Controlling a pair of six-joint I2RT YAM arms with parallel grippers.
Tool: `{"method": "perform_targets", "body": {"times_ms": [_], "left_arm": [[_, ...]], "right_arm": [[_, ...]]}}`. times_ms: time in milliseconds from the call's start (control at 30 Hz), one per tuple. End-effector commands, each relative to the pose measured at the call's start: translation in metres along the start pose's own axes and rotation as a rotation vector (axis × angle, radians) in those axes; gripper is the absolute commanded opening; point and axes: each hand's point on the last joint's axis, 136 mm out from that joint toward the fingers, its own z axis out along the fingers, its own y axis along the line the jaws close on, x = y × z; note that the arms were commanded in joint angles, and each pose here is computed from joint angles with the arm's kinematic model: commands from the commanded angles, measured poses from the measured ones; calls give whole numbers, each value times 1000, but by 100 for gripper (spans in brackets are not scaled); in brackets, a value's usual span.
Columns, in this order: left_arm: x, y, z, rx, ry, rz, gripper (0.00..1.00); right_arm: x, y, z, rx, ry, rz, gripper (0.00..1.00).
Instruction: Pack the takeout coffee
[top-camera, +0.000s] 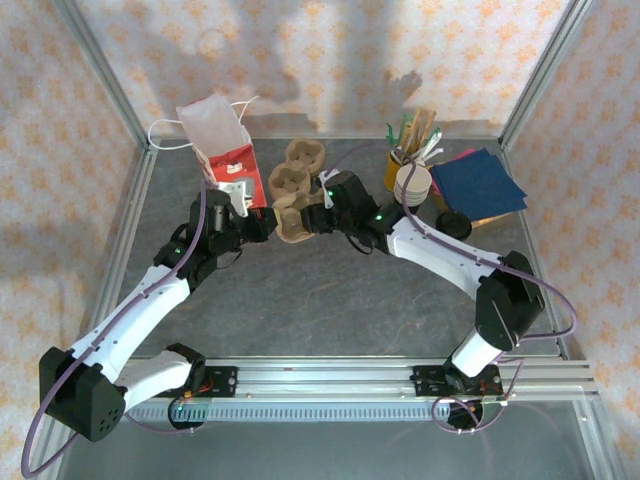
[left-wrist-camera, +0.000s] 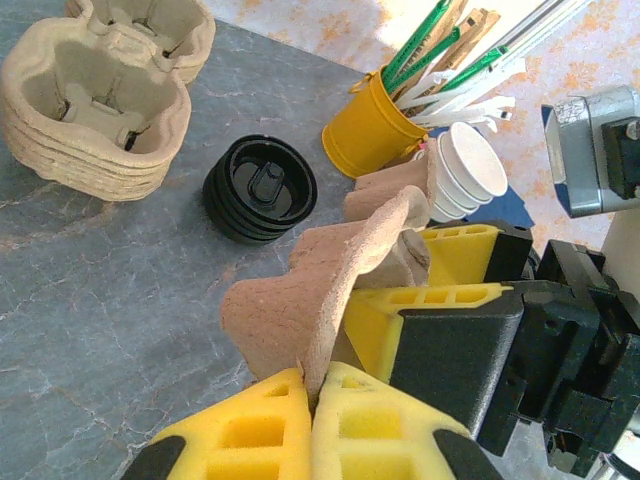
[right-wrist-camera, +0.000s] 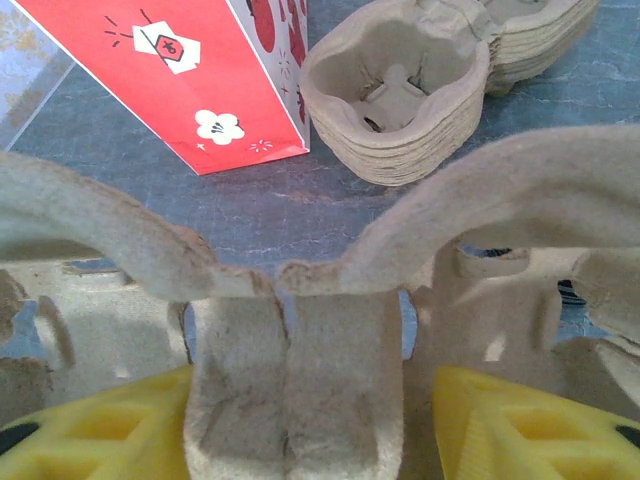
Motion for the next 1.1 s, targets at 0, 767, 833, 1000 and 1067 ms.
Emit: {"method": "perform_targets", "body": {"times_ms": [0,767,833,1000,1067], "left_arm": [[-13,-12,-5,36,-43,11,0],[-14,-12,-4,30,-42,10,6],[-16,-13,-6,28,-49,9,23],[-28,-12,-15,-12,-84,24,59],[-37,-12,-23,-36,-110,34,64]], "right_arm": [[-14,1,-4,-3,-30,5,54],[-20,-5,-7,34,-48,-6,45],[-20,-7,-8,43,-50,-11,44],[-18,-17,-11,87,-38,-16,43],[-12,-22,-11,113,-19,-24,43]]}}
